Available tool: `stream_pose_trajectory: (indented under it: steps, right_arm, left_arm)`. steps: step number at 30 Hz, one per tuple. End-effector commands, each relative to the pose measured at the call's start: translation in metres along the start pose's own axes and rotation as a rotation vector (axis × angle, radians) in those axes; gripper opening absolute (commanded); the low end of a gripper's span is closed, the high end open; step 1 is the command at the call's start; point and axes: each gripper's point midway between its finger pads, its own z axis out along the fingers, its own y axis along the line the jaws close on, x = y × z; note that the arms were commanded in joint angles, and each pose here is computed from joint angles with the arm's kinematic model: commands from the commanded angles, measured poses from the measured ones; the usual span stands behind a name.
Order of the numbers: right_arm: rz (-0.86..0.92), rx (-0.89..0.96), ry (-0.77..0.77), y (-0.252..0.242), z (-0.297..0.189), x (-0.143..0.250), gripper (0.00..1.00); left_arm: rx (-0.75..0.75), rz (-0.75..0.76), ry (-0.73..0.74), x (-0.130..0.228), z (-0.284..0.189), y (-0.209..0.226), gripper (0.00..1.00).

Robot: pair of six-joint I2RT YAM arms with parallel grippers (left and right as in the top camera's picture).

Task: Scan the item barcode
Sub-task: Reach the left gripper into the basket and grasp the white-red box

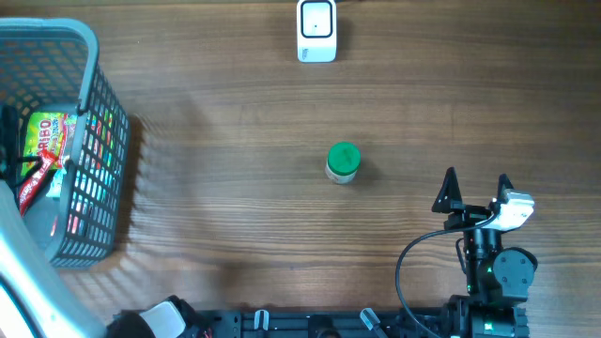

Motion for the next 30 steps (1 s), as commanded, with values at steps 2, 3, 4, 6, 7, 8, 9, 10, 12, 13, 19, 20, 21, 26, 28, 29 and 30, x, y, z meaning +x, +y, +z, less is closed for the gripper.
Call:
stream_pose_trajectory:
  steps: [2, 3, 4, 6, 7, 8, 9, 10, 12, 13, 19, 20, 21, 26, 28, 29, 30]
  right_arm:
    - [-0.012, -0.011, -0.004, 0.002, 0.0, -0.001, 1.0]
    - [-0.012, -0.011, -0.004, 0.002, 0.0, -0.001, 1.0]
    - [-0.012, -0.011, -0.004, 0.002, 0.0, -0.001, 1.0]
    - [-0.012, -0.011, -0.004, 0.002, 0.0, -0.001, 1.0]
    - [-0.012, -0.011, -0.004, 0.002, 0.0, -0.001, 1.0]
    - [-0.012, -0.011, -0.004, 0.002, 0.0, -0.001, 1.0]
    - [-0.012, -0.011, -0.004, 0.002, 0.0, -0.001, 1.0]
    - [-0.012, -0.011, -0.004, 0.002, 0.0, -0.001, 1.0]
    - [-0.012, -0.011, -0.004, 0.002, 0.0, -0.001, 1.0]
    - [-0.012, -0.011, -0.004, 0.002, 0.0, -0.001, 1.0]
    - [-0.012, -0.01, -0.004, 0.002, 0.0, -0.001, 1.0]
    - [-0.012, -0.011, -0.004, 0.002, 0.0, -0.001, 1.0]
    - [-0.012, -0.011, -0.004, 0.002, 0.0, -0.001, 1.0]
    - [-0.012, -0.011, -0.004, 0.002, 0.0, -0.001, 1.0]
    - [-0.013, -0.011, -0.004, 0.002, 0.0, -0.001, 1.0]
    - [-0.012, -0.011, -0.004, 0.002, 0.0, -0.001, 1.0]
    - [-0.012, -0.011, -0.004, 0.002, 0.0, -0.001, 1.0]
  left_arm:
    - [-0.166, -0.024, 0.218, 0.034, 0.102, 0.034, 1.0]
    - [-0.18, -0.007, 0.253, 0.042, 0.122, 0.038, 1.0]
    - [-0.207, -0.01, 0.274, 0.046, 0.137, 0.044, 1.0]
    - [-0.261, -0.013, 0.307, 0.054, 0.159, 0.055, 1.0]
    - [-0.277, -0.011, 0.318, 0.056, 0.171, 0.058, 1.0]
    - [-0.286, -0.003, 0.327, 0.057, 0.177, 0.06, 1.0]
    - [-0.306, 0.02, 0.343, 0.058, 0.188, 0.064, 1.0]
    - [-0.327, 0.035, 0.357, 0.06, 0.196, 0.069, 1.0]
    - [-0.379, 0.045, 0.401, 0.068, 0.211, 0.08, 1.0]
    - [-0.402, 0.043, 0.419, 0.071, 0.215, 0.086, 1.0]
    - [-0.455, 0.04, 0.453, 0.098, 0.24, 0.117, 1.0]
    - [-0.455, 0.039, 0.452, 0.103, 0.244, 0.121, 1.0]
    - [-0.456, 0.039, 0.453, 0.108, 0.248, 0.126, 1.0]
    - [-0.43, 0.032, 0.442, 0.104, 0.242, 0.12, 0.65]
    - [-0.386, 0.023, 0.406, 0.084, 0.224, 0.103, 0.55]
    - [-0.365, 0.019, 0.387, 0.074, 0.214, 0.095, 0.54]
    - [-0.34, 0.014, 0.366, 0.063, 0.202, 0.086, 0.54]
